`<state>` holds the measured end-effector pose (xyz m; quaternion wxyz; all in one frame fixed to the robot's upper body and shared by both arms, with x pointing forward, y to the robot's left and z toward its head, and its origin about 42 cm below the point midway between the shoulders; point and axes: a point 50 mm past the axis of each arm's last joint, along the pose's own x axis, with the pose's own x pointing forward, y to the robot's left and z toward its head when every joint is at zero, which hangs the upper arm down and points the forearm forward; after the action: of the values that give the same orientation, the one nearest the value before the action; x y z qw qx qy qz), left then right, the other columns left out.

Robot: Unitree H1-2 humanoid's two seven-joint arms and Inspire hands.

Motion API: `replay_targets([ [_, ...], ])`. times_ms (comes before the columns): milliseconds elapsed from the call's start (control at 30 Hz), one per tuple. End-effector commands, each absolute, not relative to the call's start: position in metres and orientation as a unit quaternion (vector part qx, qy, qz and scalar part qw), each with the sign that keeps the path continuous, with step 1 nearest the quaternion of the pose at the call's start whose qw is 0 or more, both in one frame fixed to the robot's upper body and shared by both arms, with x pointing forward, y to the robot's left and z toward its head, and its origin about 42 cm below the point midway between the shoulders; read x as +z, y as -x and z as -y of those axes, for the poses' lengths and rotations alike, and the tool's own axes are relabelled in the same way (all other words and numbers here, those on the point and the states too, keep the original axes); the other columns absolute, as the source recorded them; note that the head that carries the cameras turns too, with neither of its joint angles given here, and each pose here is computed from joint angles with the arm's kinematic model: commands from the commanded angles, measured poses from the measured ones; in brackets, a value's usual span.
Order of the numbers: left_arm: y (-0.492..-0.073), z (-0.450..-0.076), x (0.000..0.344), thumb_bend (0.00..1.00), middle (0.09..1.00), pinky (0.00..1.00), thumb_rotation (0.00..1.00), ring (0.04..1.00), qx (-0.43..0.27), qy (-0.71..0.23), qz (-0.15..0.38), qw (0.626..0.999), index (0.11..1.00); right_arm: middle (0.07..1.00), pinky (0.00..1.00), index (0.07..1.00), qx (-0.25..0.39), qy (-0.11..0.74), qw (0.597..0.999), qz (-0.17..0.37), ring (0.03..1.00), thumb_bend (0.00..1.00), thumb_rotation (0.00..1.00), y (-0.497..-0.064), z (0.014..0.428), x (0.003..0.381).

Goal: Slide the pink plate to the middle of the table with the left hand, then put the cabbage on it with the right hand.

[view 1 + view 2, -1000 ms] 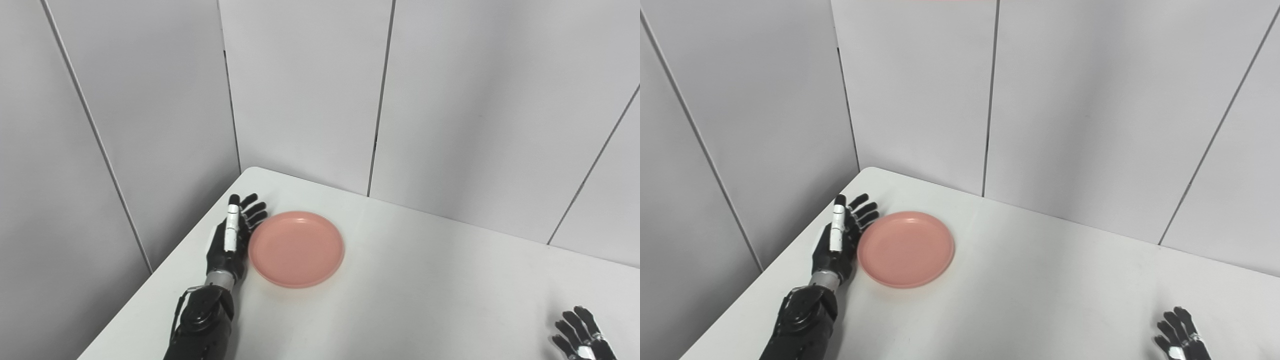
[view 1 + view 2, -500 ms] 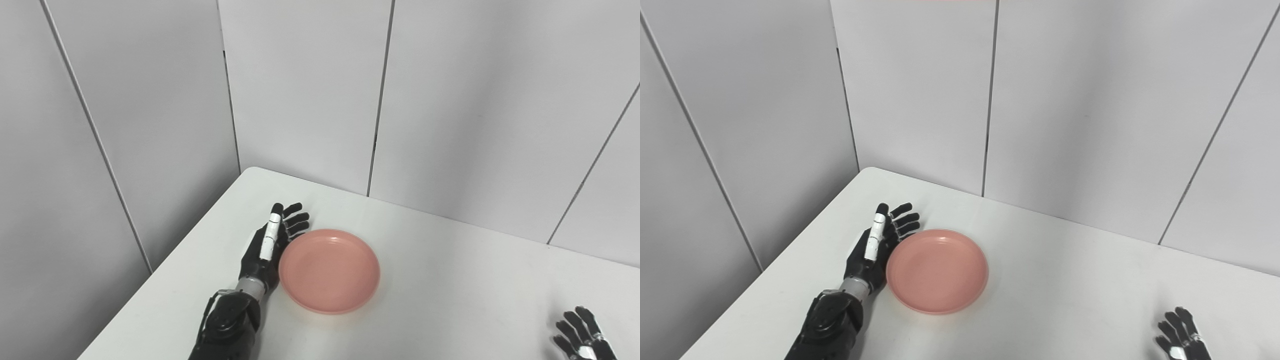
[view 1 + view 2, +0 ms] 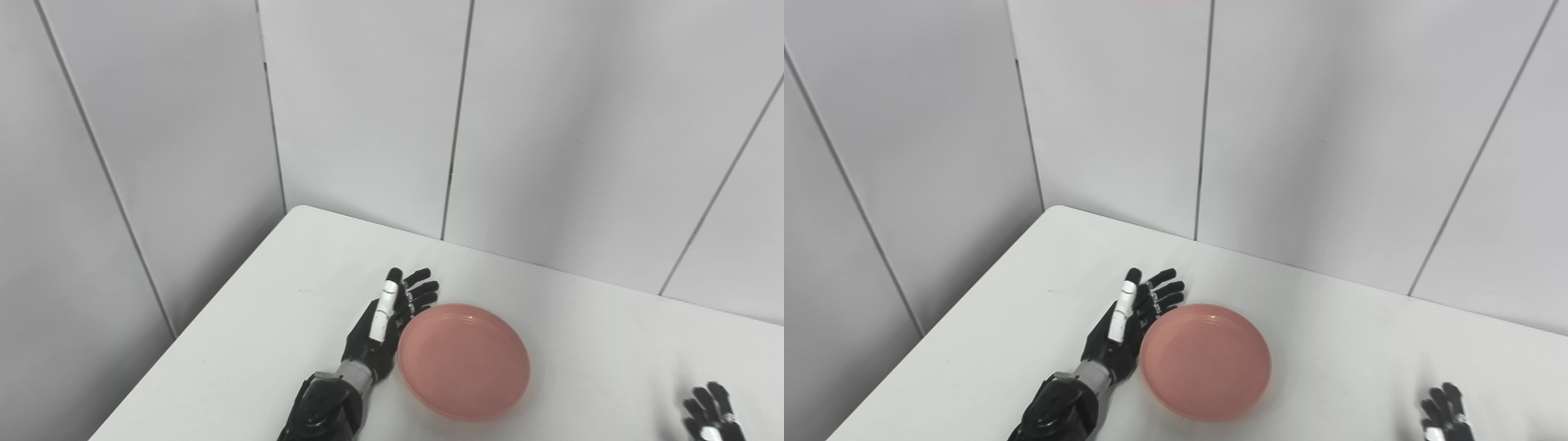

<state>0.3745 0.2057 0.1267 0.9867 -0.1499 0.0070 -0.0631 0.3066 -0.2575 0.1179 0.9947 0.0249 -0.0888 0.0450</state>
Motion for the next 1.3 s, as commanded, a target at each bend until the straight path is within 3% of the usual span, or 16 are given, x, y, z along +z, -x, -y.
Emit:
replay_targets([
  [0, -0.371, -0.204, 0.128, 0.76, 0.847, 0.90, 0.98, 0.880, -0.074, 0.158, -0.012, 0.985, 0.838, 0.941, 1.00, 0.975, 0.048, -0.003, 0.992, 0.116, 0.936, 0.63, 0.77, -0.309, 0.253, 0.133],
  [167, -0.356, -0.201, 0.119, 0.77, 0.843, 0.88, 0.94, 0.870, -0.099, 0.175, -0.021, 0.979, 0.827, 0.911, 0.96, 0.939, 0.044, 0.001, 0.991, 0.125, 0.897, 0.64, 0.71, -0.306, 0.232, 0.133],
  [533, -0.339, -0.177, 0.120, 0.78, 0.866, 0.91, 0.89, 0.896, -0.163, 0.187, -0.024, 0.969, 0.855, 0.907, 0.91, 0.949, 0.030, 0.013, 0.990, 0.138, 0.888, 0.60, 0.76, -0.313, 0.198, 0.147],
  [733, -0.324, -0.159, 0.121, 0.80, 0.905, 0.94, 0.85, 0.935, -0.173, 0.210, -0.032, 0.962, 0.898, 0.913, 0.90, 0.946, 0.027, 0.010, 0.990, 0.138, 0.899, 0.62, 0.75, -0.313, 0.196, 0.153],
  [1033, -0.312, -0.139, 0.126, 0.79, 0.959, 0.97, 0.89, 0.976, -0.176, 0.206, -0.030, 0.962, 0.950, 0.907, 0.93, 0.942, 0.024, 0.020, 0.990, 0.139, 0.899, 0.63, 0.78, -0.310, 0.201, 0.158],
  [1267, -0.310, -0.122, 0.128, 0.78, 0.997, 1.00, 0.89, 1.000, -0.205, 0.185, -0.032, 0.960, 0.987, 0.914, 0.92, 0.950, 0.022, 0.005, 0.991, 0.136, 0.899, 0.61, 0.73, -0.312, 0.213, 0.159],
])
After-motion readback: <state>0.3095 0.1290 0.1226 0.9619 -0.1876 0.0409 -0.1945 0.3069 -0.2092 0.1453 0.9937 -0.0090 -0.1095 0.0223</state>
